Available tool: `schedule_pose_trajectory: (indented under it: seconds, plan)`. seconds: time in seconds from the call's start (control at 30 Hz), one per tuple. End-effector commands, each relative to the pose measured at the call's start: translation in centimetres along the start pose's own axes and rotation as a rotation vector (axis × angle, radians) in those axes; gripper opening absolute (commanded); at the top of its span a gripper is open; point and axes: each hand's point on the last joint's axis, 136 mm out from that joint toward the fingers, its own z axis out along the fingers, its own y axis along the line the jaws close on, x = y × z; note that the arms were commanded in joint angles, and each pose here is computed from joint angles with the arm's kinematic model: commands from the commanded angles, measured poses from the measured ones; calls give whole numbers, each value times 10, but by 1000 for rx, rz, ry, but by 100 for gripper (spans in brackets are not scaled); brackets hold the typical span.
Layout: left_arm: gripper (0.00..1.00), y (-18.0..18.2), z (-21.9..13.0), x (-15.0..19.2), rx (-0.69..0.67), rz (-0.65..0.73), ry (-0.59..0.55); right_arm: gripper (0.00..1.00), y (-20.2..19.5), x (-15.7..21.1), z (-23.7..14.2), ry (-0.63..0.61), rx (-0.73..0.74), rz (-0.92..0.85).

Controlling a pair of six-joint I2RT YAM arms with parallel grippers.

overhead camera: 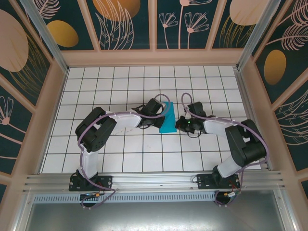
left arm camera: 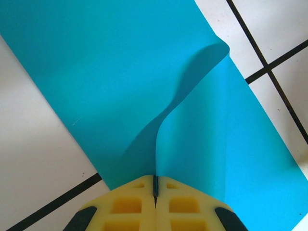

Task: Fold a paper plane with a square sheet of paper (fold left side to right side)
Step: Fold the triangle a second time at the center of the table.

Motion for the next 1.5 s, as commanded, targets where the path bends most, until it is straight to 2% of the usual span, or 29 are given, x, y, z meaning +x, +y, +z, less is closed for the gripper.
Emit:
schedule_pose_trajectory:
  seconds: [0.0,0.2,0.6,0.97,1.47]
  plan:
    - [0,10,7,16,-18,6,46,0,28,-21,-16,-83,-154,-13]
    - [0,10,7,15,-17,7,45,0,59,-51,-19,-169,-286,-15]
    - [0,12,4,10,-33,2,31,0,70,-53,24,-84,-289,-29]
    - [0,14,0,7,-52,8,20,0,56,-48,48,-31,-229,-21]
    - [0,24,1,11,-103,7,29,0,27,-39,60,-9,-101,-34]
